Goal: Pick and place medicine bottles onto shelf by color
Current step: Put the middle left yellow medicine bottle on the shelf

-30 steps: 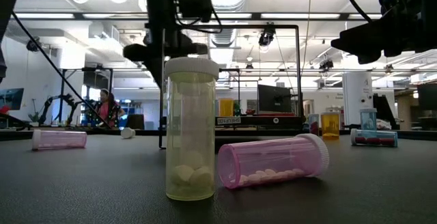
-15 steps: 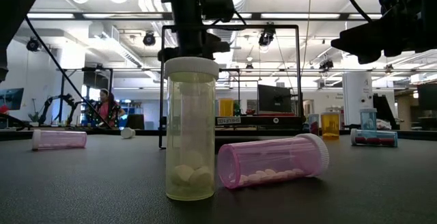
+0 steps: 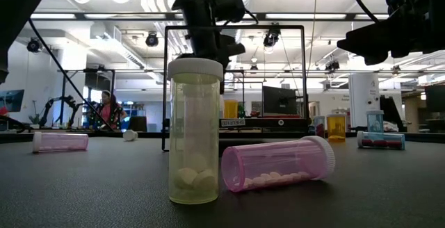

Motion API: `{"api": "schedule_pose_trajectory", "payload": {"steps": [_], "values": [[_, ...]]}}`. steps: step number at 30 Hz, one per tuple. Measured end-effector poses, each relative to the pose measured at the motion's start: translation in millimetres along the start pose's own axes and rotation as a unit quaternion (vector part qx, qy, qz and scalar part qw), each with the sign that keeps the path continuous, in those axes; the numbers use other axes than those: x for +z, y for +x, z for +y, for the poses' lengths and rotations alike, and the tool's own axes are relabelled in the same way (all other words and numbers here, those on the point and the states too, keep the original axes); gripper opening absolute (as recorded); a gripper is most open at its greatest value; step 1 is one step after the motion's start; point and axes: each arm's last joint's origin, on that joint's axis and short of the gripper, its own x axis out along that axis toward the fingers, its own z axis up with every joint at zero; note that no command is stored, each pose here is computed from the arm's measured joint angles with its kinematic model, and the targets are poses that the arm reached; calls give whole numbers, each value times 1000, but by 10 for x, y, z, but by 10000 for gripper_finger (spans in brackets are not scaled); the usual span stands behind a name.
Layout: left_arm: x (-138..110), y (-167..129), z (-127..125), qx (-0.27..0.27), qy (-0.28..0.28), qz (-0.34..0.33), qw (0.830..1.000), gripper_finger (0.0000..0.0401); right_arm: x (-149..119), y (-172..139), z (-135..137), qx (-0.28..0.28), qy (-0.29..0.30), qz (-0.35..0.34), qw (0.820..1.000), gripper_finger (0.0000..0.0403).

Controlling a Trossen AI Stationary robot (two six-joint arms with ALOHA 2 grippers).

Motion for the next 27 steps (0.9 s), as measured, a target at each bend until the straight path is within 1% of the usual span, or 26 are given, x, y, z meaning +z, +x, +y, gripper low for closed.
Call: {"api": "schedule_pose_trajectory", "payload": {"steps": [8,18,27], "values": [[4,172,-12,7,-1,8,1000,94,-1,0,0,0,0,0,1000,199],[44,159,4,9,-7,-9,1000,94,-1,0,0,0,0,0,1000,199],[13,216,7,13,-6,0,1000,94,-1,0,0,0,0,0,1000,199]]}}
